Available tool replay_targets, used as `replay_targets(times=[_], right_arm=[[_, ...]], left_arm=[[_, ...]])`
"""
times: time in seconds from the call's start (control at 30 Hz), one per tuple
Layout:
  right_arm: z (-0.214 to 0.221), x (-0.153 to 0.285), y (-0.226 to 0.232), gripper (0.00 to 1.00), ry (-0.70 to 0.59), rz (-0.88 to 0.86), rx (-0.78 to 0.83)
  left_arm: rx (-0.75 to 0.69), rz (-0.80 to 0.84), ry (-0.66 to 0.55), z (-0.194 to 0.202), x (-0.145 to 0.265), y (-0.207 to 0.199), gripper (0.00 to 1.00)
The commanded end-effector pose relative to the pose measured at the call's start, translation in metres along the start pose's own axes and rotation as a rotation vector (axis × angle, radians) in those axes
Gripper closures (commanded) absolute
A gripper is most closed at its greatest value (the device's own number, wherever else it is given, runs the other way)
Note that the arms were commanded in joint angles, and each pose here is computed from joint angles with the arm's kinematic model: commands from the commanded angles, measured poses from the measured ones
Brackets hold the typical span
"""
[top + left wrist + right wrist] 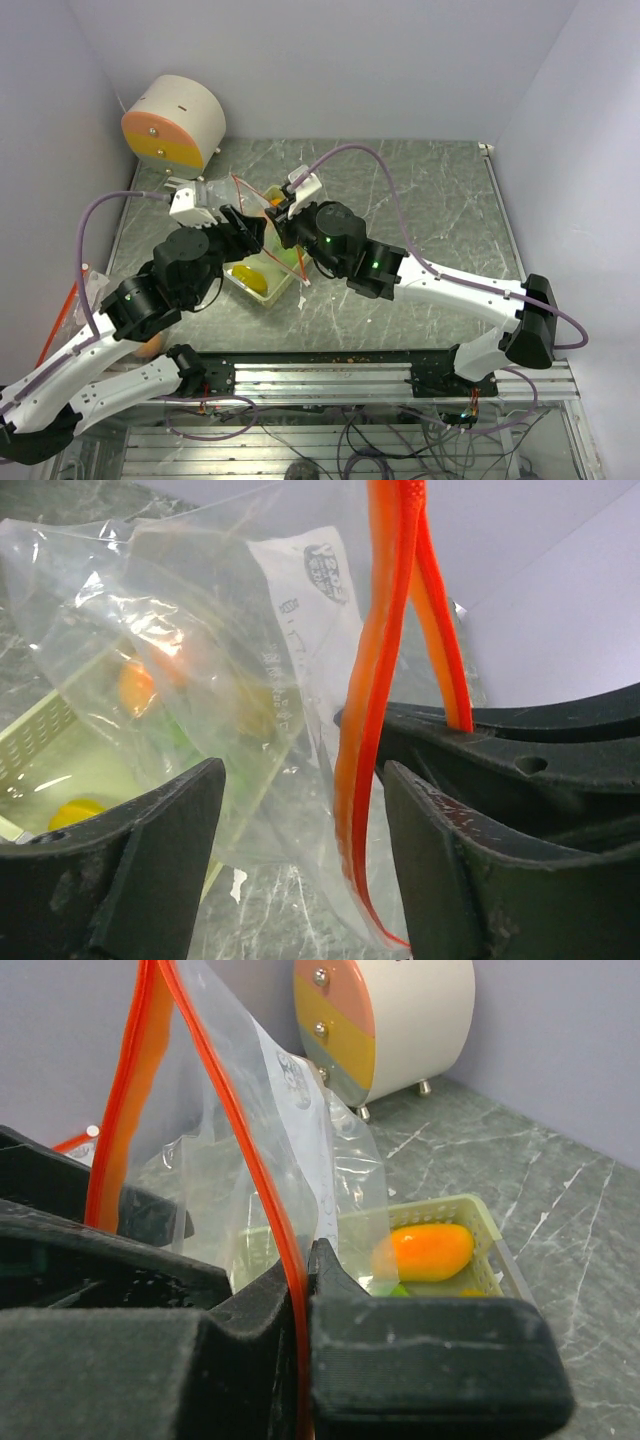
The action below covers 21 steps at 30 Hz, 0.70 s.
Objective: Place the food in the zip-top bag and seal the zipper
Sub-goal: Open the zipper of the food storage bag.
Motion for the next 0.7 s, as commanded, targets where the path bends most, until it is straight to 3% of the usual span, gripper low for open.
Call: replay_targets(times=[0.0, 0.23, 0.4, 0.53, 0.67], right_arm=[[-0.013, 0.009, -0.001, 1.0, -0.032, -0.001, -0.024], [-0.022, 0.02, -0.011, 1.0, -0.062, 0.035, -0.043], [-0.027, 0.031, -0.037, 1.0, -0.068, 0.172, -0.055], [-0.032, 0.044, -0.051, 1.0, -0.093, 0.232, -0.07], [-0.036, 0.045, -0.044, 1.0, -0.112, 0.184, -0.106]], left_arm=[[0.024, 0.026, -0.046, -0.013, -0.005, -0.012, 0.29], [-0.001, -0.061, 0.018, 0.017, -0.011, 0.012, 0.56], [-0.036, -0.146, 0.047, 0.026, -0.003, 0.035, 0.84], [-0.053, -0.181, 0.039, 0.014, 0.012, 0.046, 0.79], [-0.026, -0.128, 0.011, 0.005, 0.016, 0.038, 0.55]])
Point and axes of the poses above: each gripper's point midway between its finger pads, its own x axis back along the fingers, its own y axis along the line the jaws close on, z = x × y, the point moved 1 cm from there along x, back along the fingers, and after that the axes turned 1 degree about x, right-handed, at the moved point
